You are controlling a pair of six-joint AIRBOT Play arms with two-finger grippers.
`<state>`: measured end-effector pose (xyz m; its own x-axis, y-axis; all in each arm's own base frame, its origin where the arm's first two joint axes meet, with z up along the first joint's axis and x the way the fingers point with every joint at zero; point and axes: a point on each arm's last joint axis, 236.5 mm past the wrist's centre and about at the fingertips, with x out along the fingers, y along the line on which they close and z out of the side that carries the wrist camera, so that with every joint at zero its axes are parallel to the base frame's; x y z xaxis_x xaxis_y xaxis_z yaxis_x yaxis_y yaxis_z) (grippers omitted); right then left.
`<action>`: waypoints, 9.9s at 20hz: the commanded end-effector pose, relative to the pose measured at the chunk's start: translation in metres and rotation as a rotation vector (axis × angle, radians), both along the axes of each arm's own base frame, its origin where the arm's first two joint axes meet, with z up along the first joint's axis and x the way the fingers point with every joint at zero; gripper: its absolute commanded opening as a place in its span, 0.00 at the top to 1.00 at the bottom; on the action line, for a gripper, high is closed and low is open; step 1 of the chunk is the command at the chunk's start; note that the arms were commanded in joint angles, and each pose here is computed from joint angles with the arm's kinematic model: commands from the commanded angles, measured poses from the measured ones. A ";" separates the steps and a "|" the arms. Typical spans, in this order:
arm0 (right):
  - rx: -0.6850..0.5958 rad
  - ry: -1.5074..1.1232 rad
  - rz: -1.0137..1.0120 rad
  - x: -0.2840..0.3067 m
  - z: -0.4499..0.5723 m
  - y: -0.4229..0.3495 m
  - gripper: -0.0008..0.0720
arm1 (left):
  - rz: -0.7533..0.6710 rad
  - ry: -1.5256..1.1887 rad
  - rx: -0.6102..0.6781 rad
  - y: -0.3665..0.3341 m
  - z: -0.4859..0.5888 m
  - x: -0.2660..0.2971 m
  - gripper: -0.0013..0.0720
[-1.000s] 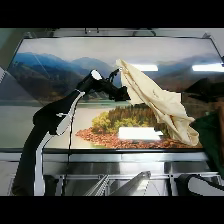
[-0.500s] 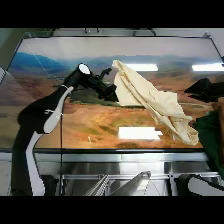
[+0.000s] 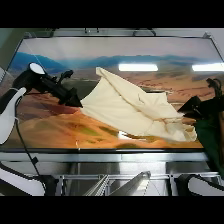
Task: Fold the shirts.
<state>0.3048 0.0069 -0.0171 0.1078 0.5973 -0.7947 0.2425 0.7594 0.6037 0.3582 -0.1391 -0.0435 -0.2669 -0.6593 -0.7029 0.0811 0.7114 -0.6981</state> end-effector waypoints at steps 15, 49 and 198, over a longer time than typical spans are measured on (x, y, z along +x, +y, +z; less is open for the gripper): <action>0.169 0.109 -0.004 -0.059 -0.054 0.066 0.96 | 0.040 0.099 -0.152 0.017 -0.020 -0.056 0.96; 0.237 0.234 -0.529 -0.036 -0.058 -0.014 0.85 | 0.078 0.108 -0.203 0.037 -0.010 -0.056 0.96; 0.458 -0.060 -0.001 -0.042 -0.036 0.058 0.96 | 0.471 0.020 -0.481 0.007 0.003 -0.078 0.96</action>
